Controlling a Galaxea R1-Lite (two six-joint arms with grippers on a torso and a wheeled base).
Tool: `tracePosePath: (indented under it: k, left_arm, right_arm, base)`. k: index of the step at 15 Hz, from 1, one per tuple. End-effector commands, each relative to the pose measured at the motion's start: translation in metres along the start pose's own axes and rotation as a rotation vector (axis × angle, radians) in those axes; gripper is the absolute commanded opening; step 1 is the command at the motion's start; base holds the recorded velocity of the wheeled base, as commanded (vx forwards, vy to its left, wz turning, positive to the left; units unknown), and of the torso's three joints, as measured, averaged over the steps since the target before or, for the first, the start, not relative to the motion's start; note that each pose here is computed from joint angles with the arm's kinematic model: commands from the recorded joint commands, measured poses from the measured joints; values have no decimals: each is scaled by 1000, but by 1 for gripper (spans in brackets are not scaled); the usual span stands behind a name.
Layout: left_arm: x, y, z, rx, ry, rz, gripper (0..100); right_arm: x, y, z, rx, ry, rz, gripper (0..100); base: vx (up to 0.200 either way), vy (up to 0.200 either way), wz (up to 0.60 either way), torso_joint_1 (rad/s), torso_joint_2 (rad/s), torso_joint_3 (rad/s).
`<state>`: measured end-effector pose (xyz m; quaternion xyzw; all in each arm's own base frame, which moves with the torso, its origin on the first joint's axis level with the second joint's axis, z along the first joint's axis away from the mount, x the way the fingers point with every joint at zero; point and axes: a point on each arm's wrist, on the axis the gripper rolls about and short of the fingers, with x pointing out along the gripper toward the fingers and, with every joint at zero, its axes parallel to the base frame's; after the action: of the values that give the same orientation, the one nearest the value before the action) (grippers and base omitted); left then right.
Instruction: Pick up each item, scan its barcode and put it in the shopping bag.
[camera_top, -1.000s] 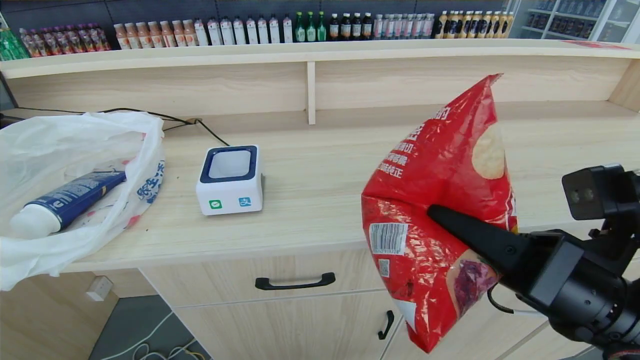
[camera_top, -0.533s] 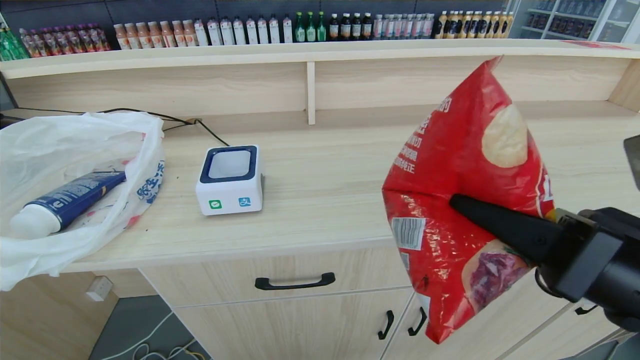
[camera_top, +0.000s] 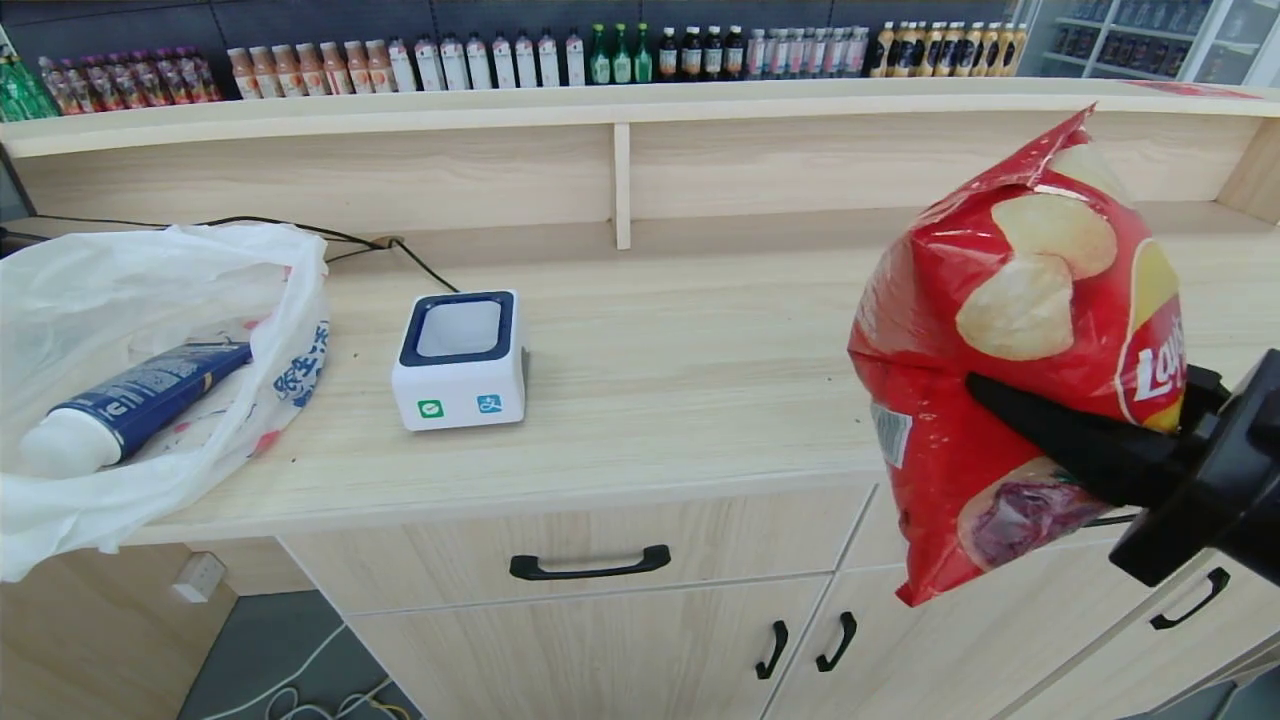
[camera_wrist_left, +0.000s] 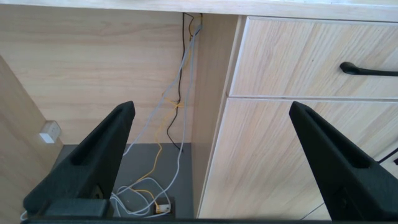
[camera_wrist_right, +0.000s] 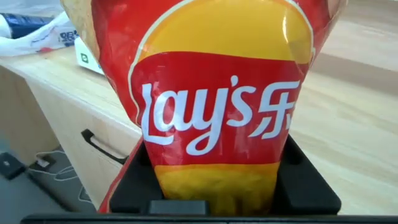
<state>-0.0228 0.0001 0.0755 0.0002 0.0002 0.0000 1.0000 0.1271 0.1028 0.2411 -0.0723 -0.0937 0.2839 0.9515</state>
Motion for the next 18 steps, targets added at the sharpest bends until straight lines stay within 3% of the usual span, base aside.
tracePosePath:
  k: [1,8,14,16,18]
  left_arm:
    - [0,0,0,0,0,0,100]
    - [0,0,0,0,0,2,100]
    - [0,0,0,-3,0,2,100]
    - [0,0,0,-3,0,2,100]
    - [0,0,0,-3,0,2,100]
  right_arm:
    - [-10,-3,1,-5,-8,-46,0]
    - [-19,-23,-11,77,20,-206,0]
    - [15,-40,-23,72,-11,-305,0]
    - [28,-44,-24,2,-53,-284,0]
    - [40,-47,-6,-81,-152,-227,0]
  base:
    - [0,0,0,0,0,0]
    - [0,0,0,0,0,0]
    - [0,0,0,0,0,0]
    - [0,0,0,0,0,0]
    - [0,0,0,0,0,0]
